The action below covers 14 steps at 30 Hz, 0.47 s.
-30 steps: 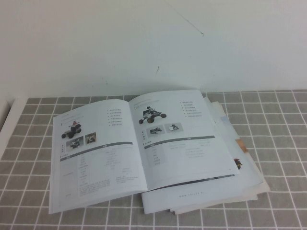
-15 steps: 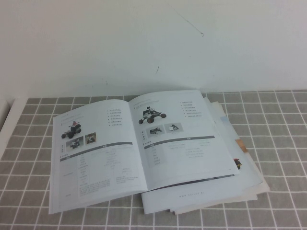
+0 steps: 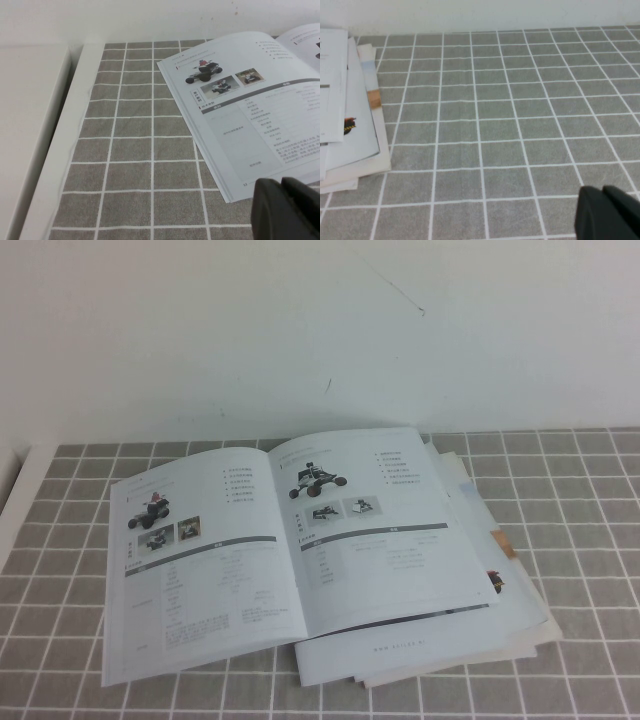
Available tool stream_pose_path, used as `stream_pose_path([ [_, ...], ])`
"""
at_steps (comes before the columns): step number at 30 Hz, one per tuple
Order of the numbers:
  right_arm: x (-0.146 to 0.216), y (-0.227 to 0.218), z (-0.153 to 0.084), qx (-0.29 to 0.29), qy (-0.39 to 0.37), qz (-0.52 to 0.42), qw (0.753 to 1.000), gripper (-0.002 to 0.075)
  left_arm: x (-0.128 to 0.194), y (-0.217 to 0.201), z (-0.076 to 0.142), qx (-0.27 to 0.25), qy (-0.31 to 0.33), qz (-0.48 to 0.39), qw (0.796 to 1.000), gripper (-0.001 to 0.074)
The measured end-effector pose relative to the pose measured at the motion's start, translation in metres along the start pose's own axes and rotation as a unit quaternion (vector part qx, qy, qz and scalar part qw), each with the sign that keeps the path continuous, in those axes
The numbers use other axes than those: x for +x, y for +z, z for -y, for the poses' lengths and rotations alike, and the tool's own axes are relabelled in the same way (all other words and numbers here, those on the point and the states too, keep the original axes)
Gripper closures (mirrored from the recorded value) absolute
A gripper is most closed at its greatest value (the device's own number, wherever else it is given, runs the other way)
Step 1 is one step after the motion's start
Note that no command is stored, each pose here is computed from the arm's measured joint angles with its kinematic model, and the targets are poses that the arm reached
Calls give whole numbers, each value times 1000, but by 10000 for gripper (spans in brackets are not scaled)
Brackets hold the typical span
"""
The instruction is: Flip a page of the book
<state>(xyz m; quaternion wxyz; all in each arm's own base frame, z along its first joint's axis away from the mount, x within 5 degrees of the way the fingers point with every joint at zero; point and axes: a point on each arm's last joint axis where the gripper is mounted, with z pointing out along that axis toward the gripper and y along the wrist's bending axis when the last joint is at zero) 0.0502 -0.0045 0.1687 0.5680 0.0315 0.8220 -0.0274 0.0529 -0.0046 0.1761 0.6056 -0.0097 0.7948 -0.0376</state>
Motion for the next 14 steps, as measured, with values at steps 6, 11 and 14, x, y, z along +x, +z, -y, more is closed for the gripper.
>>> stream_pose_path([
  [6,0,0,0,0,-1,0,1000,727,0,0,0,0,0,0,1000,738],
  [11,0,0,0,0,-1,0,1000,727,0,0,0,0,0,0,1000,738],
  [14,0,0,0,0,-1,0,1000,727,0,0,0,0,-3,0,1000,738],
])
